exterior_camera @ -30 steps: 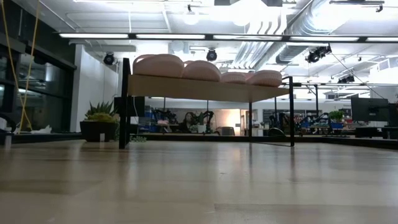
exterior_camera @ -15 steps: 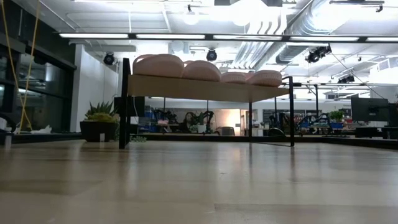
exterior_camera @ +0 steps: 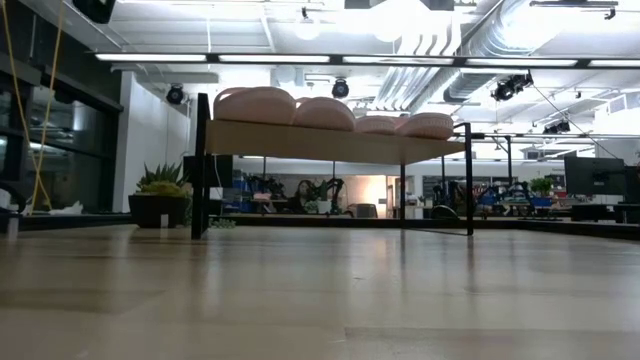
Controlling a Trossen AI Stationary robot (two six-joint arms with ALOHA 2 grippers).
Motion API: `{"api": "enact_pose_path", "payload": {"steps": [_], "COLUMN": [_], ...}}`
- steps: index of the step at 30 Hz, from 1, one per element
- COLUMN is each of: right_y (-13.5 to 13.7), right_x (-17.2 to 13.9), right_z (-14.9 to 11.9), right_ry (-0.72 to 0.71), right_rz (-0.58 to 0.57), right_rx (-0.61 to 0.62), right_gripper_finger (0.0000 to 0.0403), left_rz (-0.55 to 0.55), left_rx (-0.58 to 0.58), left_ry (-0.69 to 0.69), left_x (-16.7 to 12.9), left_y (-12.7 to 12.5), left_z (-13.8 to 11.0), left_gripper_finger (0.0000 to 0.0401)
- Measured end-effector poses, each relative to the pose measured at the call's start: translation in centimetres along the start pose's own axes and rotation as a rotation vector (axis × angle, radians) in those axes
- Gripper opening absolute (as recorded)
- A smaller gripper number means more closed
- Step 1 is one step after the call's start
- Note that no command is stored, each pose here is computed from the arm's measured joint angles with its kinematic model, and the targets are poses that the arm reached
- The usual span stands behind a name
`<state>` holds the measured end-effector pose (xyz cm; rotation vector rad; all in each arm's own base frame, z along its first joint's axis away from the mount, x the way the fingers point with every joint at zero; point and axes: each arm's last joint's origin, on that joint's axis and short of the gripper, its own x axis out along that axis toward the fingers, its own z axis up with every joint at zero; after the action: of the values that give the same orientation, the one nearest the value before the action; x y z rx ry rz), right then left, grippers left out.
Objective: Pick and place slides into the shelf
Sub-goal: Return to Home Position
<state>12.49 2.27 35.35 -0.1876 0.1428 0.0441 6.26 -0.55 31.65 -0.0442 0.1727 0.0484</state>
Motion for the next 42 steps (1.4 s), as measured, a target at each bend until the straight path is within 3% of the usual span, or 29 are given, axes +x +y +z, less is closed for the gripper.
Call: {"api": "enact_pose_path", "payload": {"steps": [8, 15, 25, 42], "right_y": [0.3, 0.1, 0.3, 0.5], "right_x": [-0.7, -2.7, -4.1, -5.1], "right_z": [-2.7, -5.1, -8.4, -10.4], "right_ry": [-0.059, -0.161, -0.2, -0.258], "right_rz": [-0.014, -0.074, -0.135, -0.108], "right_rx": [-0.005, 0.003, 0.001, 0.011], "right_gripper_finger": [0.0177, 0.0177, 0.0177, 0.0177], "left_rz": [-0.001, -0.003, 0.011, 0.02], "left_rx": [-0.005, -0.009, 0.006, 0.004], "left_ry": [-0.006, -0.03, -0.017, 0.007], "left_x": [0.4, 0.8, 1.8, 2.1], "left_y": [0.1, 0.0, -0.1, -0.1], "left_z": [-2.0, -2.5, -3.8, -4.6], "left_gripper_finger": [0.0129, 0.0129, 0.0129, 0.0129]}}
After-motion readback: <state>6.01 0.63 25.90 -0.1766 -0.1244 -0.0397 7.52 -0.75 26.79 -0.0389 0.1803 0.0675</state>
